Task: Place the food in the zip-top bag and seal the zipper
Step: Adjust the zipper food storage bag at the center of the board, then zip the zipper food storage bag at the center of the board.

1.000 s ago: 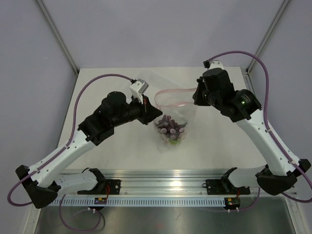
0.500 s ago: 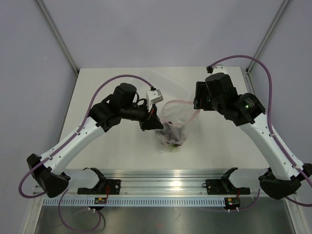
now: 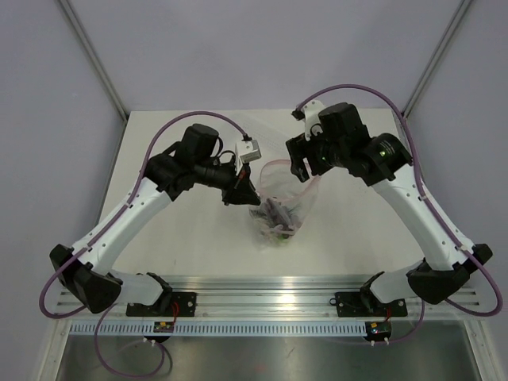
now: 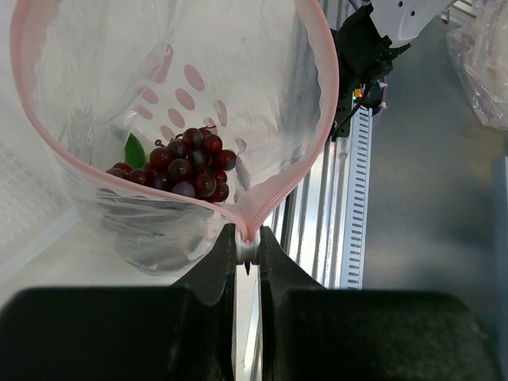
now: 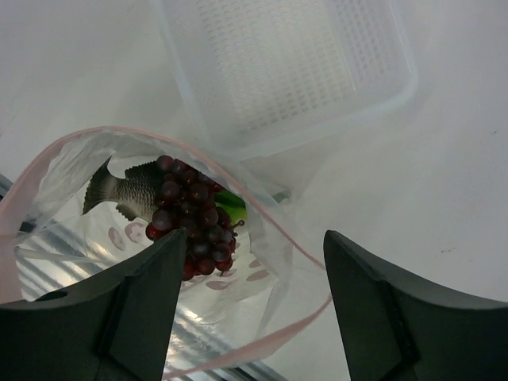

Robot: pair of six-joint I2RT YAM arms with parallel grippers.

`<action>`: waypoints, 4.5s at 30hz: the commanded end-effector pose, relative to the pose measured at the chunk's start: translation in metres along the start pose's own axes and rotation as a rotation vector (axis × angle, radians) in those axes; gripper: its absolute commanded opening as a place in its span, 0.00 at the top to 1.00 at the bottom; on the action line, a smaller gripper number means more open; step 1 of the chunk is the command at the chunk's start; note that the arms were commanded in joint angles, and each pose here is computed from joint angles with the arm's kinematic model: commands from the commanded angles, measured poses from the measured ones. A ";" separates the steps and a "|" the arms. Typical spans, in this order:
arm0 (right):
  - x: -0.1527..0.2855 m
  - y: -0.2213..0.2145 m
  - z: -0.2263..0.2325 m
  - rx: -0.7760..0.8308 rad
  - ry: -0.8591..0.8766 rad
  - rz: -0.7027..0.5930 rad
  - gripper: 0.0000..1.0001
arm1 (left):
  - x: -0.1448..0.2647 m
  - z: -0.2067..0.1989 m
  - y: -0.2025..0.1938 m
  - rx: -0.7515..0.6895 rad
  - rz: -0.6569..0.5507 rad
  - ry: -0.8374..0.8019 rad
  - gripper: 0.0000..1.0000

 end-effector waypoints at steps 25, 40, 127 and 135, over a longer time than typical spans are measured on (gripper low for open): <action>-0.031 0.004 0.000 -0.109 -0.060 -0.146 1.00 | 0.025 0.010 0.031 -0.056 -0.125 0.152 0.13; -0.037 0.006 0.001 -0.128 -0.058 -0.121 1.00 | 0.026 0.005 -0.026 -0.272 -0.421 0.258 0.21; -0.014 0.014 0.001 -0.114 0.014 -0.129 0.55 | -0.009 0.011 -0.010 -0.219 -0.435 0.054 1.00; 0.037 0.033 0.006 0.081 0.164 -0.252 0.45 | 0.000 0.013 -0.001 -0.228 -0.481 0.075 1.00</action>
Point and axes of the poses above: each gripper's point midway between its finger pads, its own x axis back along the fingers, its own z axis along the line the jaws close on, y = z × x, the point moved 10 cm from there along x, back along the fingers, and after that the axes turned 5 degrees about x, right-handed, at the moved point
